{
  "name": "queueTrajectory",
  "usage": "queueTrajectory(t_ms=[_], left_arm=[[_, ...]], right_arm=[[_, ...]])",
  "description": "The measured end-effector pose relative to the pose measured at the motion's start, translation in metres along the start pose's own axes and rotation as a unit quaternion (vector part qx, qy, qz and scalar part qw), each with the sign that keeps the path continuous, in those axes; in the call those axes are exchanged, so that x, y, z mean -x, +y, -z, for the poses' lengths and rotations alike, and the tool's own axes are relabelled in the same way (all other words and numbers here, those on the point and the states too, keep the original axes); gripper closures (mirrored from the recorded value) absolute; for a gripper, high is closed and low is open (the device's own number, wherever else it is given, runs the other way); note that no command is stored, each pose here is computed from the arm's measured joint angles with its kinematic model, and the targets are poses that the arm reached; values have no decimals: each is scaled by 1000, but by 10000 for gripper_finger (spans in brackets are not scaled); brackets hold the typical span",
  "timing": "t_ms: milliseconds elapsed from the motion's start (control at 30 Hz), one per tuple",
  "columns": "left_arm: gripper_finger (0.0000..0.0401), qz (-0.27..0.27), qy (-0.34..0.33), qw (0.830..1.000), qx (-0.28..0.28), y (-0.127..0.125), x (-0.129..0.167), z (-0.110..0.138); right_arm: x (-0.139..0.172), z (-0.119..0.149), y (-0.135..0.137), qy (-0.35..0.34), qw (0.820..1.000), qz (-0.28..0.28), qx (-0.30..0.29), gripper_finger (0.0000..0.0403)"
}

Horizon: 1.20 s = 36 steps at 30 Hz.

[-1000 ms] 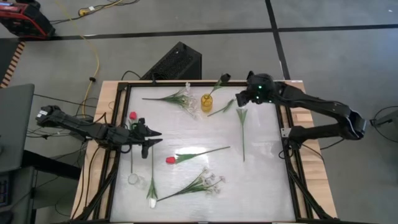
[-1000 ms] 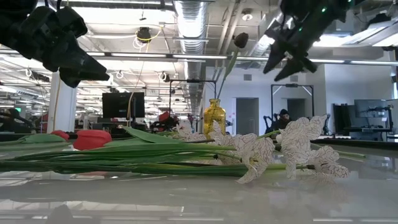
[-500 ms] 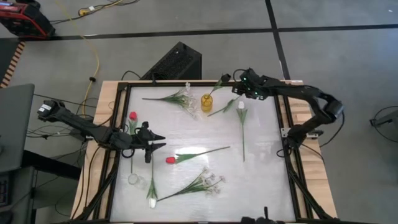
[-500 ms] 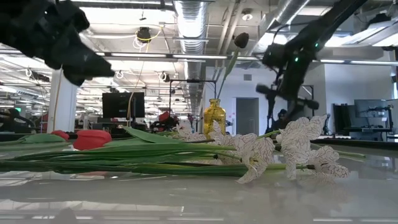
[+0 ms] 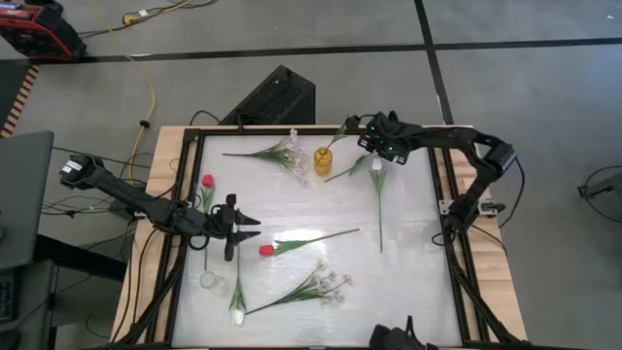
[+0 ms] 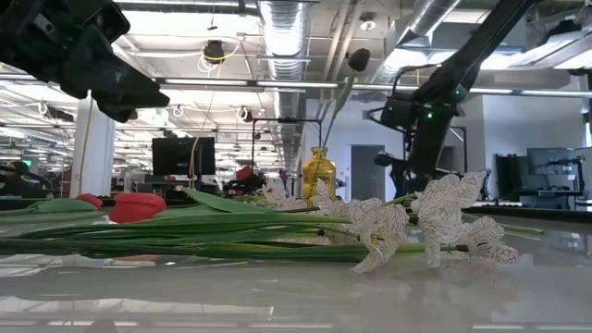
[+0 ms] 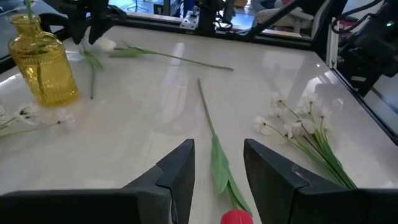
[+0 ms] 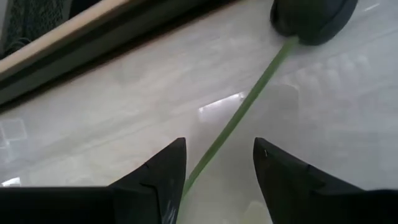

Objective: Sort flowers into vase by color
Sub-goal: Put the black flower into the yellow vase

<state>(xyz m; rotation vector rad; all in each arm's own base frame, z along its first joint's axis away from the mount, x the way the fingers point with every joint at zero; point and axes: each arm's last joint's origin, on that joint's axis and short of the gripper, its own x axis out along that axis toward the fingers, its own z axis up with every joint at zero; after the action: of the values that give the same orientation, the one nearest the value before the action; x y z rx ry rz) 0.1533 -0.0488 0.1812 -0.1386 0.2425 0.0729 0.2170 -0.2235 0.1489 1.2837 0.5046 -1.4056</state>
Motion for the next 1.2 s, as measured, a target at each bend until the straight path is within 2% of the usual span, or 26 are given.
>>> queueTrajectory(t_ms=[167,300,600,800,967,1067,1200], left_arm=[[275,0,0,1000,0,0,0,0],[275,1,0,1000,0,0,0,0],[275,5,1,1000,1,0,0,0],[275,7,2,1000,9,0,0,0],[275,14,4,1000,12,-1,0,0],[275,14,3,1000,13,-1,0,0],[275,14,2,1000,13,-1,0,0]], right_arm=[[-12,2,2,-14,1000,2,-19,212],[-19,3,2,-18,1000,5,-22,240],[-7,4,1,-32,999,14,-17,376],[41,-8,11,-90,994,-57,-12,370],[101,-19,12,-158,978,-139,-4,370],[141,-16,10,-209,959,-185,41,378],[194,1,8,-266,915,-258,157,375]])
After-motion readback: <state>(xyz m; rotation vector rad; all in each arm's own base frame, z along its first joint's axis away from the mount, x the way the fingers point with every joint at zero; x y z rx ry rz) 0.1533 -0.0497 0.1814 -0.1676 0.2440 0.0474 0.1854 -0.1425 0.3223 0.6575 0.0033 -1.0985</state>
